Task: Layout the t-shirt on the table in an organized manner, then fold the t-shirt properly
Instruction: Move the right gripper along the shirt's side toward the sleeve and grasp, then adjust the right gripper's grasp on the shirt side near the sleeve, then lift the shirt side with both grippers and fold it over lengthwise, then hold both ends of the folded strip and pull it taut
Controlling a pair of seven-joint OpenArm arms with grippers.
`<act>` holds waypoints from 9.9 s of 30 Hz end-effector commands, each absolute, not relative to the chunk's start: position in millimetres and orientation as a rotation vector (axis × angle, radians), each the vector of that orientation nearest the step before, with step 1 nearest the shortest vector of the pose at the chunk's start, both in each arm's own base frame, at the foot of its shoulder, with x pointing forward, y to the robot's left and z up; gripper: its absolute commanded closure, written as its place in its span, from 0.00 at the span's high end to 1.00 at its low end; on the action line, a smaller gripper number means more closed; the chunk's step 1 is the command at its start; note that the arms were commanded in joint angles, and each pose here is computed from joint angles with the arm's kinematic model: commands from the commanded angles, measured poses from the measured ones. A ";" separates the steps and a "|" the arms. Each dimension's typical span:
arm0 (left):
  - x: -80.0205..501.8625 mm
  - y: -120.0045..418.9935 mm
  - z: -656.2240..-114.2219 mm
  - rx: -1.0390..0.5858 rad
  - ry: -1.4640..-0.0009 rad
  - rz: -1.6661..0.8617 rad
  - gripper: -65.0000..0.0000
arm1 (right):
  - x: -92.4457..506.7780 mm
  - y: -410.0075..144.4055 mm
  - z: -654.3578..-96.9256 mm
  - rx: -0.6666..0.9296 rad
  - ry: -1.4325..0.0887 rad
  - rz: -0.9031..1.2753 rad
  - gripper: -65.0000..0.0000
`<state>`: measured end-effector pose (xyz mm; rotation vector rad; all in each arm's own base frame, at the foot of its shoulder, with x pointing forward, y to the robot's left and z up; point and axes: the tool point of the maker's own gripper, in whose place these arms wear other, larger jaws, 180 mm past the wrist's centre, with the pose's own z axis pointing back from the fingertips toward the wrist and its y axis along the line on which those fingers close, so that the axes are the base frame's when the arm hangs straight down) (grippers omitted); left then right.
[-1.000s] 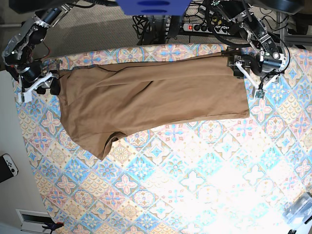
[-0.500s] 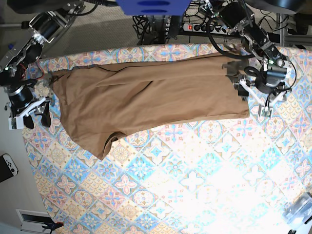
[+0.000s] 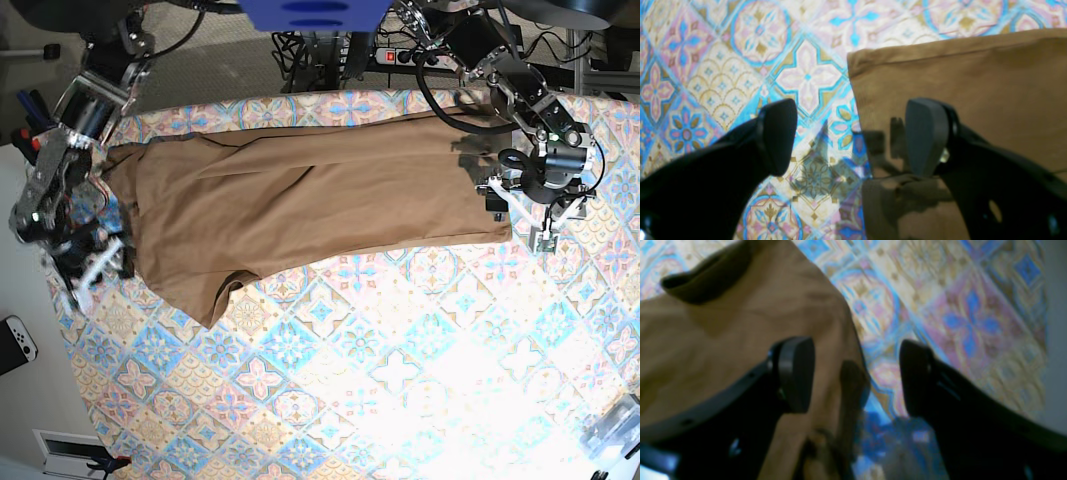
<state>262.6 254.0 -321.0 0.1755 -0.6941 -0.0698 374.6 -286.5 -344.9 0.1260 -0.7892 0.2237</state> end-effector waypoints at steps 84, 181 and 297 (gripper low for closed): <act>266.5 252.1 -318.1 0.170 -0.717 -0.075 0.75 | 364.0 -226.2 -366.6 0.223 -0.870 0.505 0.00; 323.9 282.9 -371.4 0.022 -0.648 -0.052 0.75 | 384.2 -204.6 -426.5 0.335 -0.718 0.493 0.44; 191.7 250.7 -396.0 0.130 -0.429 -0.256 0.00 | 256.0 -247.6 -371.6 0.132 -0.831 0.333 0.00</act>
